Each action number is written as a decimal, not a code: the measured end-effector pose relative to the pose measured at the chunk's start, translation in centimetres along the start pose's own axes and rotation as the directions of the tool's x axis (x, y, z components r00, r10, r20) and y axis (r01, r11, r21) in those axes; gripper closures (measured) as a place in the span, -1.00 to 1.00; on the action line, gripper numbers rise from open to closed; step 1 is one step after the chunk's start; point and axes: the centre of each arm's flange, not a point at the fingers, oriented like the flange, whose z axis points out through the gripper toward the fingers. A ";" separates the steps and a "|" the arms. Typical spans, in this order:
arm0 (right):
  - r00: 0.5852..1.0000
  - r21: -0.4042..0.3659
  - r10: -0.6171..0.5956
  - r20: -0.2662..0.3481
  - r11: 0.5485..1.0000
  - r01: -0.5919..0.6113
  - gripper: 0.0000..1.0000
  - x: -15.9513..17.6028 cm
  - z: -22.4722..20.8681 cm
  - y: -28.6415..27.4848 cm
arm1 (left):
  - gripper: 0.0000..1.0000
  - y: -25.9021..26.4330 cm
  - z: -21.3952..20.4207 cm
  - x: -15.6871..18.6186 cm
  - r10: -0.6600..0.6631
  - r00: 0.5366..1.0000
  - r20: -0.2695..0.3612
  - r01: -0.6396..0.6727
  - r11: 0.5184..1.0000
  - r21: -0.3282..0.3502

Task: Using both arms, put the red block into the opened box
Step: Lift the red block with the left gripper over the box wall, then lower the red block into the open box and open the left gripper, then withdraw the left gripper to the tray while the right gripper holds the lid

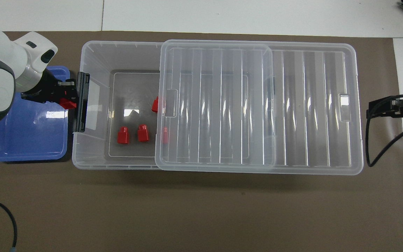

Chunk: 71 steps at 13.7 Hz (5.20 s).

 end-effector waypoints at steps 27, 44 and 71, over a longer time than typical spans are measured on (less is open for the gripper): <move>1.000 -0.002 -0.002 0.012 1.000 0.002 -1.00 -0.1 0.1 -0.1 | 0.31 11.2 15.2 0.4 -0.053 0.974 -0.220 0.048 0.998 -0.030; 1.000 0.003 -0.004 -0.027 1.000 0.004 -0.44 0.4 0.1 -0.2 | -0.02 10.6 19.2 0.0 -0.054 0.964 -0.261 0.041 0.998 -0.054; 0.994 0.010 0.039 -0.100 0.999 -0.038 0.98 8.9 13.5 4.2 | -1.00 -2.9 -2.9 -0.1 0.121 0.991 -0.050 -0.116 0.990 0.078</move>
